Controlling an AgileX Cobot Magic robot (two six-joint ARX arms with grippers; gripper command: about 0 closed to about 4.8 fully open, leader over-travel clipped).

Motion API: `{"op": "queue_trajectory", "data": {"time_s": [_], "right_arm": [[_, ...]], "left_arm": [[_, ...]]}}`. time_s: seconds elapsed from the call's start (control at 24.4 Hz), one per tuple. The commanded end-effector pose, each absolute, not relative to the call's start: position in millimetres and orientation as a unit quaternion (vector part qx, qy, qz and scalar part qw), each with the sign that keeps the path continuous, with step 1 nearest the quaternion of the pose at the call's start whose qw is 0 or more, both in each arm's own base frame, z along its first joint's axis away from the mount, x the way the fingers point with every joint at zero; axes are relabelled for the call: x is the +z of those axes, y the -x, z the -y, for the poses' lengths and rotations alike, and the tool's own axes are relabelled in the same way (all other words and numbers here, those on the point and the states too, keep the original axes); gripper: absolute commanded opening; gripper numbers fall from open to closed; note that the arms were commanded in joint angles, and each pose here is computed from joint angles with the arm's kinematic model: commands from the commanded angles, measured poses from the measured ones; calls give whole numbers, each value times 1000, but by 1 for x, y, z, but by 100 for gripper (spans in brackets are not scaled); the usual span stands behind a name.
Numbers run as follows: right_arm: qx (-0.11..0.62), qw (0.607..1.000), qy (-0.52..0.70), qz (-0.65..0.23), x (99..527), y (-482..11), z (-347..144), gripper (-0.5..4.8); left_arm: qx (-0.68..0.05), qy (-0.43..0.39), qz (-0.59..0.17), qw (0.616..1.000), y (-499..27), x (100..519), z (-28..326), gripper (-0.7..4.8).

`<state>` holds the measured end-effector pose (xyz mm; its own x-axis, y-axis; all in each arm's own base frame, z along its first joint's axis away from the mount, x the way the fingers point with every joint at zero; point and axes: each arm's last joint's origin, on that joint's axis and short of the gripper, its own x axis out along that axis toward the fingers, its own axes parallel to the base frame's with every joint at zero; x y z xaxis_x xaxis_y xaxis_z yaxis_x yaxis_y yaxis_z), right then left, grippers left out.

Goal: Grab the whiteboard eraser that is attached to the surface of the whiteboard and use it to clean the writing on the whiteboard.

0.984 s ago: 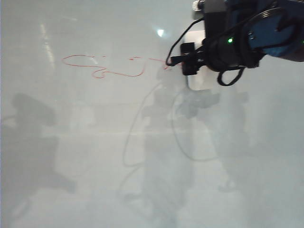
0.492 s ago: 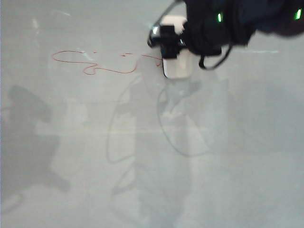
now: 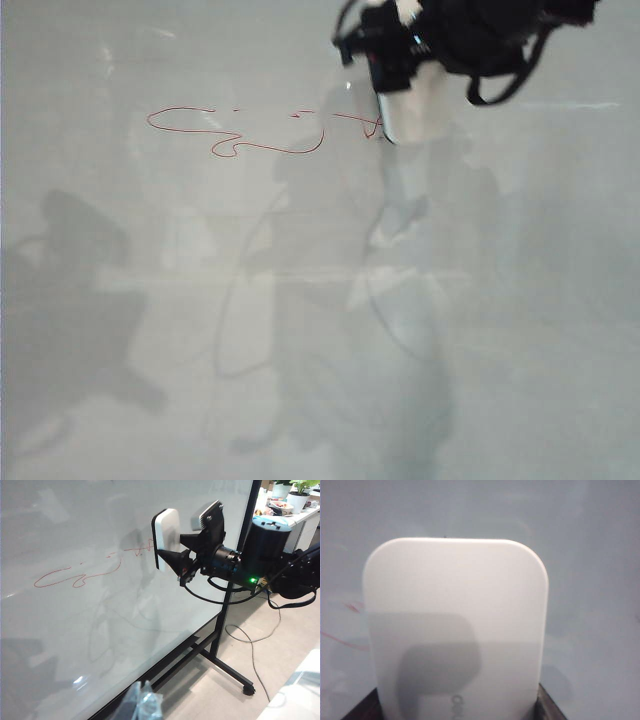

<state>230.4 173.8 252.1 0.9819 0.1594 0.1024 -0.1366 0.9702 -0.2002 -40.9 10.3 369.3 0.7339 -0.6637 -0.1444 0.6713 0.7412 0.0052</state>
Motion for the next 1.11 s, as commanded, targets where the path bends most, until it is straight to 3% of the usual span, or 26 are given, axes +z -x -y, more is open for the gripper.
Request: {"op": "queue_trajectory", "data": {"time_s": [0.04,0.82,1.11], "right_arm": [[42,993,97,56,249,-229,-170,147],[72,990,93,81,220,-261,-153,143],[48,991,92,82,217,-267,-144,143]], "left_arm": [[-360,-28,-63,930,41,370,-10,-5],[-326,-26,-64,943,42,370,-7,-5],[-326,-26,-64,943,42,370,-7,-5]]}}
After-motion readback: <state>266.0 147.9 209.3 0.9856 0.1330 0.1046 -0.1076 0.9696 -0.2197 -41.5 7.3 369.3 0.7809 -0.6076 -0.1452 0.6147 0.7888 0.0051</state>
